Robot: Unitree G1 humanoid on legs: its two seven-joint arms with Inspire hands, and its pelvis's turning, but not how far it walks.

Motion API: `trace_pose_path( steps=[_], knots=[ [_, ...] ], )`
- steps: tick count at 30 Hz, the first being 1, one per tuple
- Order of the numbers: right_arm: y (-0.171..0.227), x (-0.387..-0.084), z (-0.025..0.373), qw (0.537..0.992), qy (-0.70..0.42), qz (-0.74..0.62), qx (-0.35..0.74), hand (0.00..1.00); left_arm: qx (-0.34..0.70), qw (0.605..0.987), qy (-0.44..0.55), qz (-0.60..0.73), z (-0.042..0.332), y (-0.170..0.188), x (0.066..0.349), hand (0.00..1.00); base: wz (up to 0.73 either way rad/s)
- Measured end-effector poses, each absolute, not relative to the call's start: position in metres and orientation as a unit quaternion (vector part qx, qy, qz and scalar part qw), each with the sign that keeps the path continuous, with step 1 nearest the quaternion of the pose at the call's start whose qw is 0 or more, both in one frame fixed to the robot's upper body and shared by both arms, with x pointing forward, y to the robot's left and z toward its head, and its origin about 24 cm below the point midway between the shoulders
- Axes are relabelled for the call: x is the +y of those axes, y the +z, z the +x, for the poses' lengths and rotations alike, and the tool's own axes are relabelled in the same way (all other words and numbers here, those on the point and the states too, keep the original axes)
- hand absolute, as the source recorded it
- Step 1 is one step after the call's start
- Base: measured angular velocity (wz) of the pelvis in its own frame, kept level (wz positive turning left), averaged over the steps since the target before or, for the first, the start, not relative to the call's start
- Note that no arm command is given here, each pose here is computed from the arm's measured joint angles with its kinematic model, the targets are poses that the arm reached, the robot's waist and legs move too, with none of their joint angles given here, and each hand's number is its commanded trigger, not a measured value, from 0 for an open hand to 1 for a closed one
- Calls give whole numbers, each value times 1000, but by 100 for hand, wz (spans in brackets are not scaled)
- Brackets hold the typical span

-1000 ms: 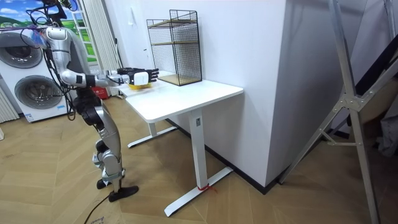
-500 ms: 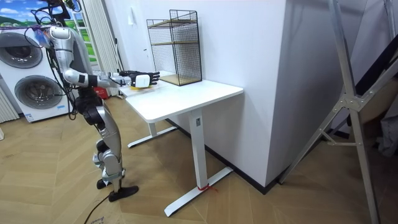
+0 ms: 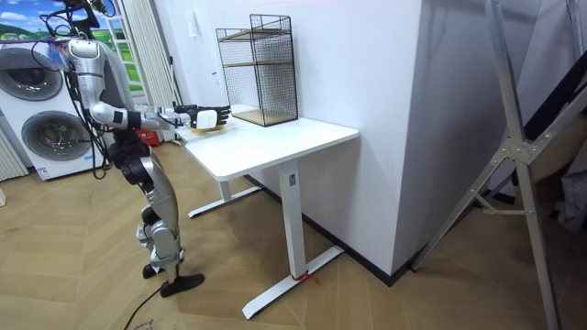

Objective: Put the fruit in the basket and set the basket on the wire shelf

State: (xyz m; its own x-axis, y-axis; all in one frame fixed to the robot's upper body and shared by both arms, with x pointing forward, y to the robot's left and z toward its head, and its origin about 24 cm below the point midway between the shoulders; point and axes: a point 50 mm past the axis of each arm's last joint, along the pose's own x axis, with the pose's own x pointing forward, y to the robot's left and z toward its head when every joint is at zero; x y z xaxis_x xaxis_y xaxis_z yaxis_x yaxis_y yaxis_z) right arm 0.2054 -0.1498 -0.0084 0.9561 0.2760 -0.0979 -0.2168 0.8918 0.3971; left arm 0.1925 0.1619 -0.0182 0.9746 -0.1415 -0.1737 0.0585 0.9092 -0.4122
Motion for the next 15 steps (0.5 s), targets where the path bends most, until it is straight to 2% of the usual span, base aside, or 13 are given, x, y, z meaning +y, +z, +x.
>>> trace_pose_path(
  steps=[15],
  knots=[
    [-9, -143, 204, 969, 147, 180, 78, 0, 98, 974, -62, -197, 193, -18, 150, 0, 0]
  ],
)
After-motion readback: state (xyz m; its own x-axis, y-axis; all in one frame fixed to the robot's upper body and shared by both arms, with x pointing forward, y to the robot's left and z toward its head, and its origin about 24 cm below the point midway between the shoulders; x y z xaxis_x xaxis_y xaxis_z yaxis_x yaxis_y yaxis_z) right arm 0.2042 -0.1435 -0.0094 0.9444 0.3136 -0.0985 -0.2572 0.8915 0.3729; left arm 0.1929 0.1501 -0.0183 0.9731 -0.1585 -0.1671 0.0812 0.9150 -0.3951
